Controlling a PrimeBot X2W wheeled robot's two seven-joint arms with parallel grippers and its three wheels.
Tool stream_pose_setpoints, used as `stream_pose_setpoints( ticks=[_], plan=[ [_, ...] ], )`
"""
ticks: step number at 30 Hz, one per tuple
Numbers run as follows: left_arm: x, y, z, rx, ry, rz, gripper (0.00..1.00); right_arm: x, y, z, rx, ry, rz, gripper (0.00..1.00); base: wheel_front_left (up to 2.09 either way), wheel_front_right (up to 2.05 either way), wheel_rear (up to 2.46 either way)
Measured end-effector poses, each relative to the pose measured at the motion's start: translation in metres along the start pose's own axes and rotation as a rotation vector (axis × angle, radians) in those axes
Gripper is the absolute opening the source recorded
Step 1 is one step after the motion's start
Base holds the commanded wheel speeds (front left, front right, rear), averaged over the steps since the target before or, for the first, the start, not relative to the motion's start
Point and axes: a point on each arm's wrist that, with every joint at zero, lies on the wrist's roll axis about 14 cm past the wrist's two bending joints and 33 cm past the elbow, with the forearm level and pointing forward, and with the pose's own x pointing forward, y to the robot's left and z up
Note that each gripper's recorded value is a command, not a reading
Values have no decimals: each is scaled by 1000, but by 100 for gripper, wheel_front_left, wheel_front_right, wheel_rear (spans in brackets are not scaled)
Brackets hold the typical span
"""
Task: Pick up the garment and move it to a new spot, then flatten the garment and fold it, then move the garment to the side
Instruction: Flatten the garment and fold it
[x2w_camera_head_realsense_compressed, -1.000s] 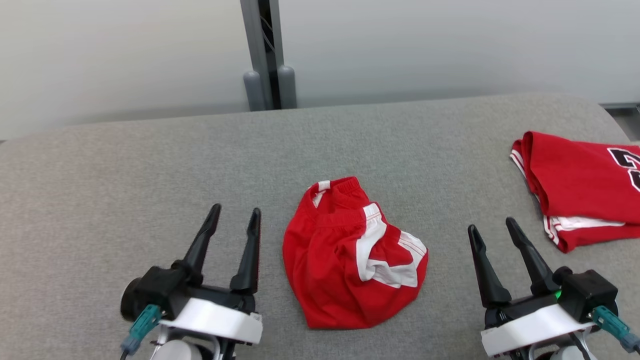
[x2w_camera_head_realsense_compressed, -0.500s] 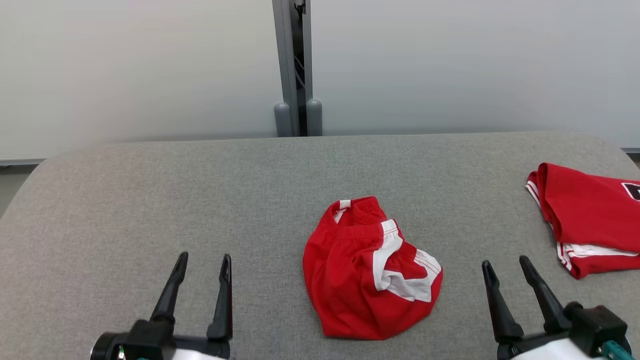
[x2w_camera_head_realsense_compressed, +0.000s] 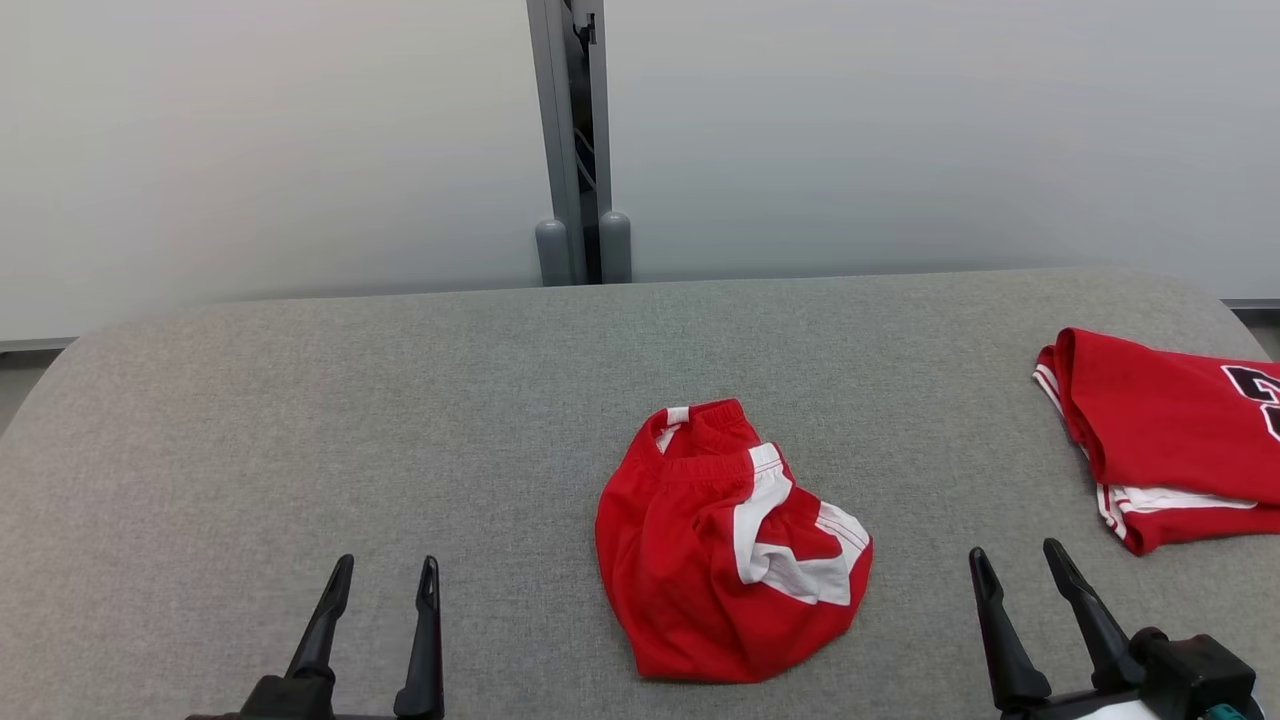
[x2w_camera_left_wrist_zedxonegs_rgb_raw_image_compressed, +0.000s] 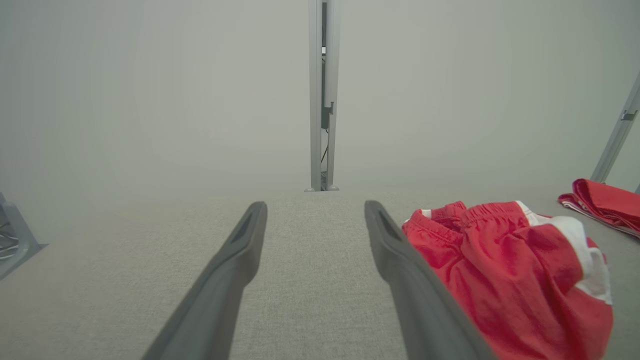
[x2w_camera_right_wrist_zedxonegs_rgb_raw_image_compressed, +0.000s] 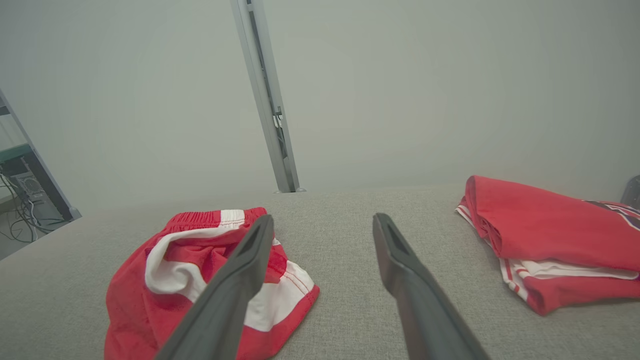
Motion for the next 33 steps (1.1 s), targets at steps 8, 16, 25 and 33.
stream_pose_setpoints(
  ticks=[8,16,25,33],
  plan=[
    [0,-12,-17,-4,53,-46,100,-4,-1,-2,-1,6,-3,100,0,0,0],
    [35,-64,-9,-17,25,-248,100,-11,-16,-2,-8,10,-47,100,0,0,0],
    [84,-186,2,-23,110,-642,100,-12,-26,-3,14,18,-96,100,0,0,0],
    [103,-232,-46,185,392,-810,100,-6,-43,-8,15,38,-156,100,0,0,0]
  ],
)
